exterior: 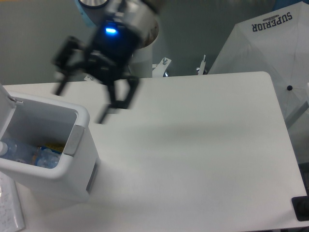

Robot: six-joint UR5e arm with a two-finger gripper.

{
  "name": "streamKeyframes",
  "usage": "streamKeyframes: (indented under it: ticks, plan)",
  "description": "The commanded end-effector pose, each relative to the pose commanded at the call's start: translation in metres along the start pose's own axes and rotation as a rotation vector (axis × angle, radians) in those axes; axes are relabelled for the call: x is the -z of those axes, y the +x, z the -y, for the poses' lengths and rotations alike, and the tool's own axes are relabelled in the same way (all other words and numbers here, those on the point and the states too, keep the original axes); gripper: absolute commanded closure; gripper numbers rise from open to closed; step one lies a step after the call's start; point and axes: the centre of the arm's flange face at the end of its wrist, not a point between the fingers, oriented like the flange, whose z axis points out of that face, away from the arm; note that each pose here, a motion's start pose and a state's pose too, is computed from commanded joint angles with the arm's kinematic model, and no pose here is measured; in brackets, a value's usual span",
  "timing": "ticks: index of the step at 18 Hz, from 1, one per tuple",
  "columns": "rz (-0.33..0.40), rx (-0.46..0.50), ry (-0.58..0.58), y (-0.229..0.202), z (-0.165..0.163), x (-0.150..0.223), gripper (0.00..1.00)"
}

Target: Place the trash in the trash can

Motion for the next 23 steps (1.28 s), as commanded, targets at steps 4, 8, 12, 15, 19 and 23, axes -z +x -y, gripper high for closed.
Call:
streamKeyframes:
  ticks: [4, 8, 12, 15, 19, 23]
  plan:
    - [0.103, 0.044, -0.119, -0.045, -0.029, -0.024, 0.00]
    - [0.231, 0.061, -0.249, -0.083, -0.047, -0.041, 0.00]
    - [0.283, 0.093, -0.337, -0.130, -0.060, -0.062, 0.00]
    - [0.362, 0.074, -0.513, -0.147, -0.080, -0.066, 0.00]
    - [0.322, -0.024, -0.758, -0.152, -0.126, -0.099, 0.00]
    - [0.196, -0.110, -0.884, -0.137, -0.131, -0.107, 0.00]
